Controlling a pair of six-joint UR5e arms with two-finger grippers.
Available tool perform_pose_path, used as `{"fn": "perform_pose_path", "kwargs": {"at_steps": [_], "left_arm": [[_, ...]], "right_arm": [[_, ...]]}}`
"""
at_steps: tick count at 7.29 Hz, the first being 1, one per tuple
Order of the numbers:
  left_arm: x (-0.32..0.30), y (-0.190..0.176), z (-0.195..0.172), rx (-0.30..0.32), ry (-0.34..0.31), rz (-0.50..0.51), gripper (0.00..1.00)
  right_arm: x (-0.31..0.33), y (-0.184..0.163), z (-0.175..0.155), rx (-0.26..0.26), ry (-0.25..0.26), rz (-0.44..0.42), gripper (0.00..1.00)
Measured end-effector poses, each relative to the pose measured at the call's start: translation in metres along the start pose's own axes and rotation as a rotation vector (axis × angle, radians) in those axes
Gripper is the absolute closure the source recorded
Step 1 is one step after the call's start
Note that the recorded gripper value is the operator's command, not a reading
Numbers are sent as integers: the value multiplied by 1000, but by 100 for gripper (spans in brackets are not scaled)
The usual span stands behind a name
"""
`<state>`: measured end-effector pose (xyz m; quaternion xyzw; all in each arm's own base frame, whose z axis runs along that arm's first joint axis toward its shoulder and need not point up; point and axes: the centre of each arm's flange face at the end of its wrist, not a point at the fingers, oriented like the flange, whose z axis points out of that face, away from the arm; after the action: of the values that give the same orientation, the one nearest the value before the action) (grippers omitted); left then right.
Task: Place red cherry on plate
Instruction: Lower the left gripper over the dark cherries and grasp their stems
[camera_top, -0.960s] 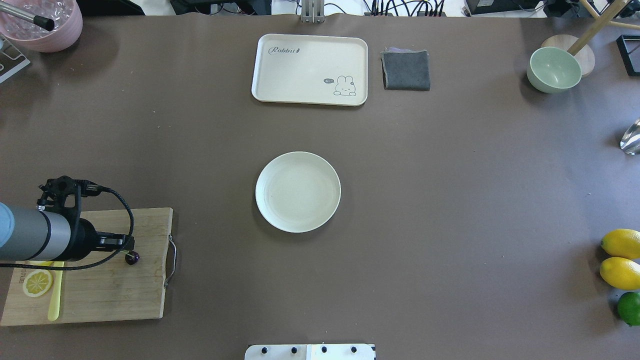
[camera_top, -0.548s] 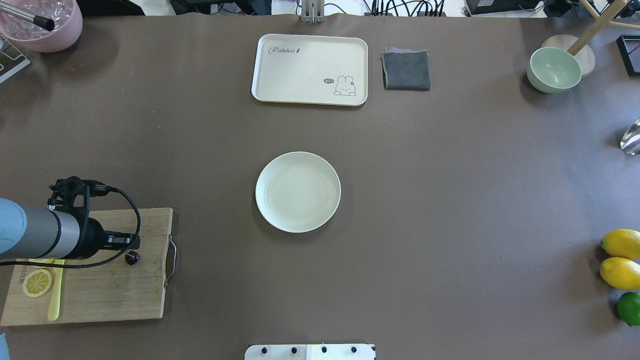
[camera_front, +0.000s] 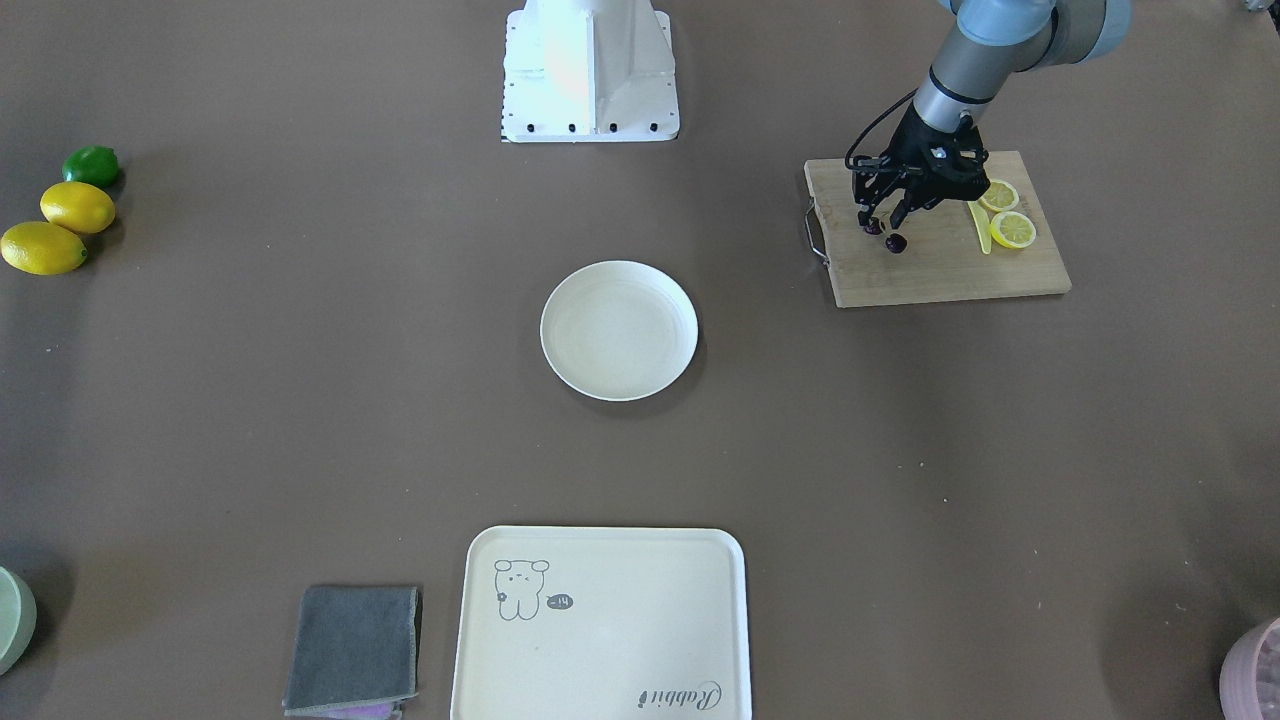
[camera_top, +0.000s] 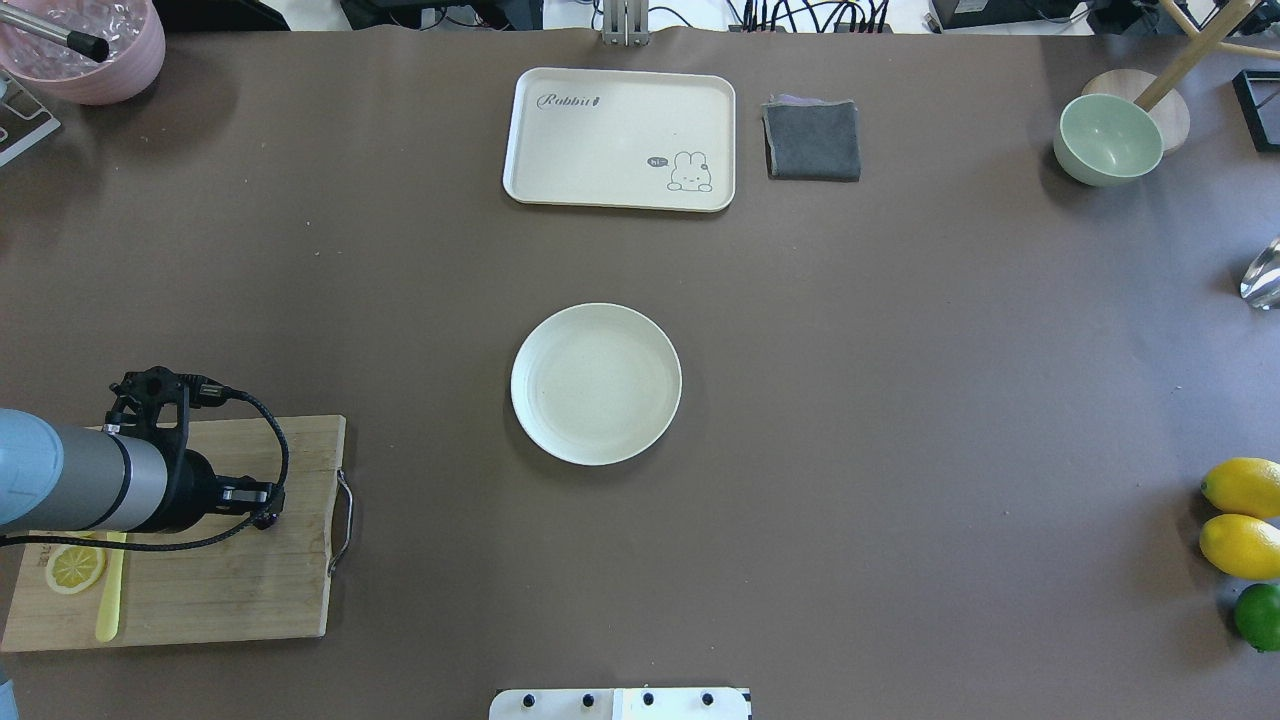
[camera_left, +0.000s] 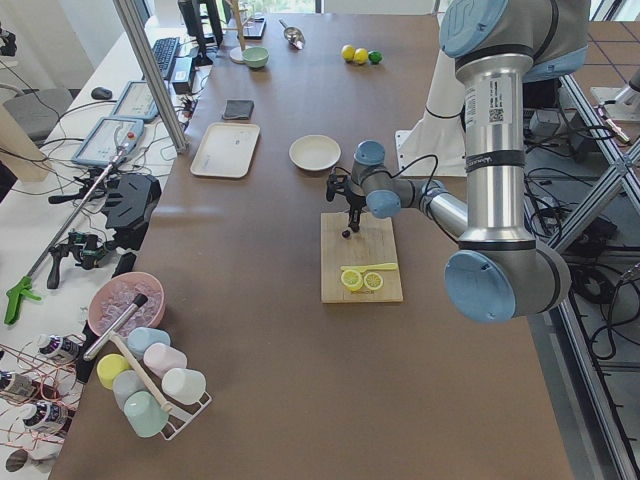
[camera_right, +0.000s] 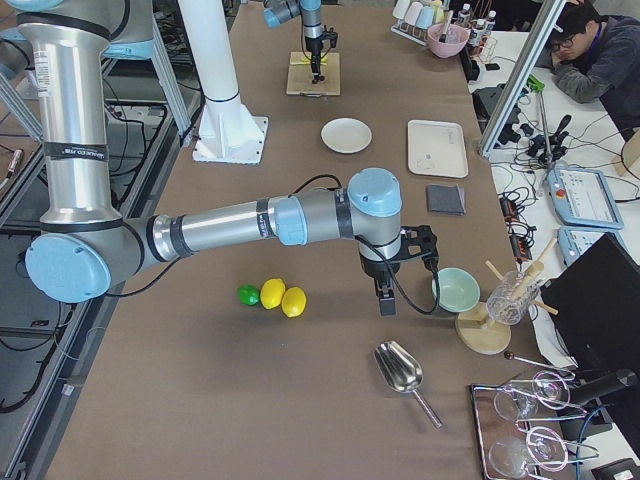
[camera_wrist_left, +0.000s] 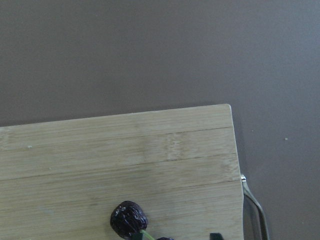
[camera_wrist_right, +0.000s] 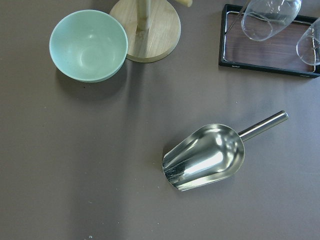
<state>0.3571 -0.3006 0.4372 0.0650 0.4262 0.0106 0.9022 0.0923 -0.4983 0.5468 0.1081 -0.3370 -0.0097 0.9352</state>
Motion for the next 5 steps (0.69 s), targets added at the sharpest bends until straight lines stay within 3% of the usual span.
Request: {"fn": "perform_pose_path", "kwargs": {"at_steps": [1, 5], "left_arm": [[0, 2, 1, -4, -1, 3, 100], [1, -1, -14, 11, 15, 1, 100]], "right_arm": [[0, 0, 0, 0, 0, 0, 0], [0, 1, 0, -1, -2, 2, 0]]}}
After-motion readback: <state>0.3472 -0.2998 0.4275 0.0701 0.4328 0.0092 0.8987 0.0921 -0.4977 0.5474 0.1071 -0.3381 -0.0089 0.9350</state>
